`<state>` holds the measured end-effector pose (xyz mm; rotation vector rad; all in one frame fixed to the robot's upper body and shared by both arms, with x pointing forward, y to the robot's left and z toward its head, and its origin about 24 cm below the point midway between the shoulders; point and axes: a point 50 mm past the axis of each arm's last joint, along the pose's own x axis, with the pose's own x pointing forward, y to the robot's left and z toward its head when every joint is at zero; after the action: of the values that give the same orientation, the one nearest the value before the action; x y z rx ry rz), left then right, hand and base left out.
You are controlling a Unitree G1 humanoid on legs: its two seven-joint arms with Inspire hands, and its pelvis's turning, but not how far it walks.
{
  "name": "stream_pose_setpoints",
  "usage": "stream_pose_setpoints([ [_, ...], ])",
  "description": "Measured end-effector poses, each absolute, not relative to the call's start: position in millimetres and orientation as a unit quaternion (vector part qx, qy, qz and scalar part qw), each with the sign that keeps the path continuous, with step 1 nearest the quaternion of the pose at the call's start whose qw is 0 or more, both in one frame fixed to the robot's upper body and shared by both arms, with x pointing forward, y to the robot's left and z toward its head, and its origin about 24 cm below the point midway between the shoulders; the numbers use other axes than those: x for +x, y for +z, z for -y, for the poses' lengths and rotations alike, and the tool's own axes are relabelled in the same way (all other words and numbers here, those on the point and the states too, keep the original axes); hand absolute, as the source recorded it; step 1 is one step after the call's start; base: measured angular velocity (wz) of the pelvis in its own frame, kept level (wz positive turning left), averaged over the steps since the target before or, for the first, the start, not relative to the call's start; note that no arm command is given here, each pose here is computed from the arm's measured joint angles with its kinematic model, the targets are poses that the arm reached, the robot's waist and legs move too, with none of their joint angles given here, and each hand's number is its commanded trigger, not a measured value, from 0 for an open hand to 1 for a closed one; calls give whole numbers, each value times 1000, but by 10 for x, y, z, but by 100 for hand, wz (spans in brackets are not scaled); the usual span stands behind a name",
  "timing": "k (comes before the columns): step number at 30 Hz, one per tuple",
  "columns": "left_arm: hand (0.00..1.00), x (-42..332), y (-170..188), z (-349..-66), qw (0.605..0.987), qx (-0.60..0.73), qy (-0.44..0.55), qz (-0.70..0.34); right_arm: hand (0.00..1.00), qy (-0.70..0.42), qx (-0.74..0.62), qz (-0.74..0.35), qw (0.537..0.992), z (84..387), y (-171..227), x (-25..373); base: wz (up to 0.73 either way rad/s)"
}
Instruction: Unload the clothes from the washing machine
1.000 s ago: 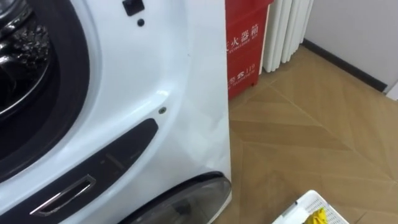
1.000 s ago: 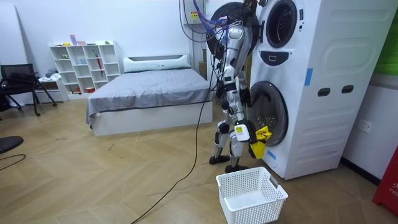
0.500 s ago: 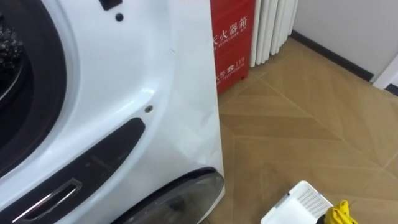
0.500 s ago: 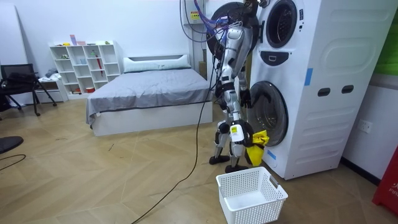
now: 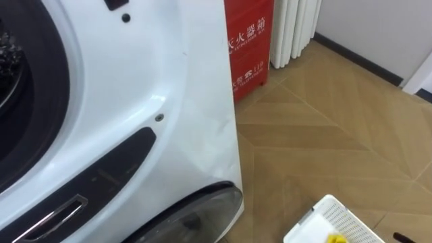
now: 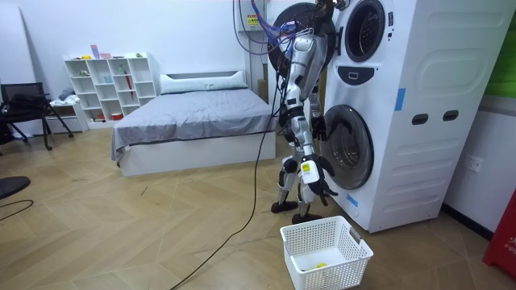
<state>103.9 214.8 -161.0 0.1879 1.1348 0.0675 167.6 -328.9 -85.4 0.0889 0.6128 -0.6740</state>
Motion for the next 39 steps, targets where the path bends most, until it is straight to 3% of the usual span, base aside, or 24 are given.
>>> stream_pose_setpoints([
  [15,0,877,-1624,-2222,838,61,67,-538,0,-358,83,-320,873,3358,-988,1278,10],
  [24,0,645,-1627,-2313,833,41,108,-541,0,-454,172,-346,803,3365,-1192,698,35],
  [33,0,472,-1644,-2336,820,7,165,-548,0,-453,230,-446,737,2823,-1547,235,23],
  [39,0,213,-1662,-2376,795,-16,211,-568,0,-398,225,-499,736,2588,-1640,194,28],
])
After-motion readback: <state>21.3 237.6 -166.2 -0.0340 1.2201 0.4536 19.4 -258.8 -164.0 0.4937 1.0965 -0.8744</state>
